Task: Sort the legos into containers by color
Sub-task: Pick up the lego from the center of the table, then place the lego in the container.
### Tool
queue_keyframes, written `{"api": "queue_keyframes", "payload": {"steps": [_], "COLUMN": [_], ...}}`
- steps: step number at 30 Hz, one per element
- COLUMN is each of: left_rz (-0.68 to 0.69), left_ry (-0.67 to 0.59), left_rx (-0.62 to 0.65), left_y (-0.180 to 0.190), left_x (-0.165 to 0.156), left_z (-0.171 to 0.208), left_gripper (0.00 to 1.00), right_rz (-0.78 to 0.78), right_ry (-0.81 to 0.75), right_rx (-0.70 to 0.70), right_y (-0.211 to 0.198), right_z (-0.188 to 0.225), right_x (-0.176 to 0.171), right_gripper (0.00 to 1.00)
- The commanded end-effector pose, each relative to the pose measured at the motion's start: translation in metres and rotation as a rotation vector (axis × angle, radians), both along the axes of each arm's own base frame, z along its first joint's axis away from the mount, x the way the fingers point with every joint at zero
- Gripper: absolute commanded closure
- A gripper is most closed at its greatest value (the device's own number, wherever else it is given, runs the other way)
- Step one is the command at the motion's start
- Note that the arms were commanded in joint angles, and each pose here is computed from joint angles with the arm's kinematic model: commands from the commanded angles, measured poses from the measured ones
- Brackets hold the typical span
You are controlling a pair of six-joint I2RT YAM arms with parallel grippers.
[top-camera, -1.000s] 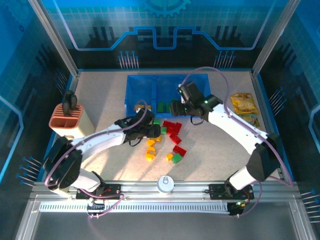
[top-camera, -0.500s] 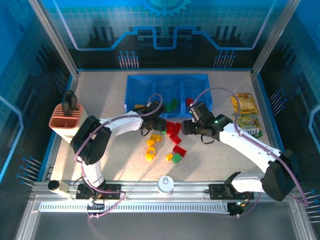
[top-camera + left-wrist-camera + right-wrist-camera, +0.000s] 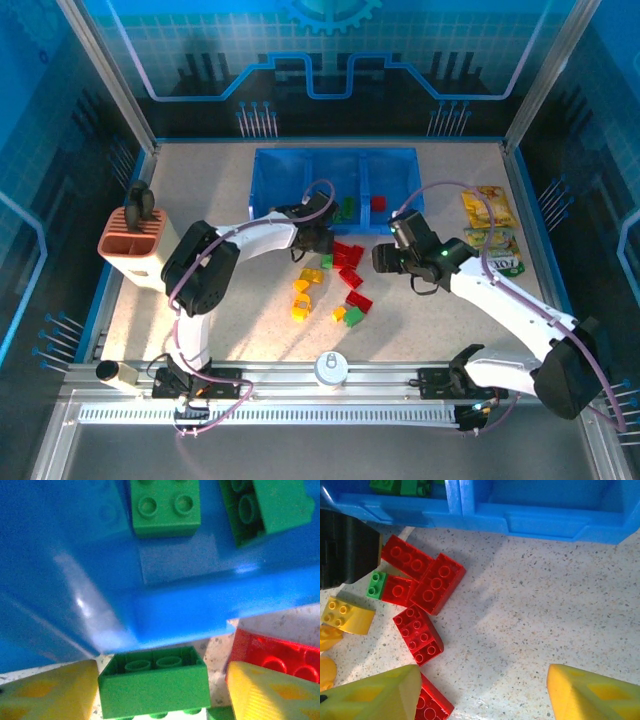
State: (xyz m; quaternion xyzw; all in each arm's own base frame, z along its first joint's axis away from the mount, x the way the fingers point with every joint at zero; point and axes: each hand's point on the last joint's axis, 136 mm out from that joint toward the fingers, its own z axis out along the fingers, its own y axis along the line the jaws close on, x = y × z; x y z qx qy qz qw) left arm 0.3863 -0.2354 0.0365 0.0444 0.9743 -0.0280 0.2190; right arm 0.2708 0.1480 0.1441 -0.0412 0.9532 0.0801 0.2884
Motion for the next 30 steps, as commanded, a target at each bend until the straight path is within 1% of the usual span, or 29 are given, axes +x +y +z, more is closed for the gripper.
{"api": "queue_keyframes", "payload": {"steps": [1, 3, 6, 9, 15, 18, 23, 26, 30], "left_rz": [-0.005, -0.006, -0.010, -0.025, -0.067, -0.094, -0.125, -0.121, -0.130], "left_ry": [0.022, 0.019, 0.008, -0.050, -0.206, -0.263, -0.324, -0.326, -0.305], "left_rx": [0.039, 0.017, -0.020, -0.084, -0.195, -0.212, -0.216, -0.207, -0.157], "left_y": [0.008, 0.006, 0.001, -0.007, -0.017, -0.024, -0.039, -0.046, -0.058], "left_x": [-0.003, -0.008, -0.017, -0.023, -0.016, -0.006, 0.019, 0.043, 0.071], "left_z": [-0.003, 0.004, 0.024, 0.058, 0.138, 0.161, 0.178, 0.174, 0.158], "left_gripper": [0.45, 0.50, 0.52, 0.52, 0.52, 0.52, 0.52, 0.52, 0.52], "right_rz": [-0.033, -0.040, -0.048, -0.049, -0.050, -0.052, -0.063, -0.070, -0.064], "right_ry": [-0.013, -0.020, -0.032, -0.010, -0.005, -0.010, -0.024, -0.032, -0.011], "right_rx": [0.000, -0.001, 0.009, 0.007, 0.020, 0.028, 0.033, 0.036, 0.055], "right_y": [-0.008, -0.010, -0.011, -0.012, -0.010, -0.010, -0.017, -0.021, -0.019], "right_z": [0.002, 0.004, 0.007, -0.004, -0.006, -0.004, 0.001, 0.001, -0.001], "right_x": [0.000, 0.001, 0.003, 0.000, 0.002, 0.000, -0.007, -0.011, -0.018], "right_gripper": [0.32, 0.32, 0.33, 0.33, 0.34, 0.34, 0.35, 0.35, 0.35]}}
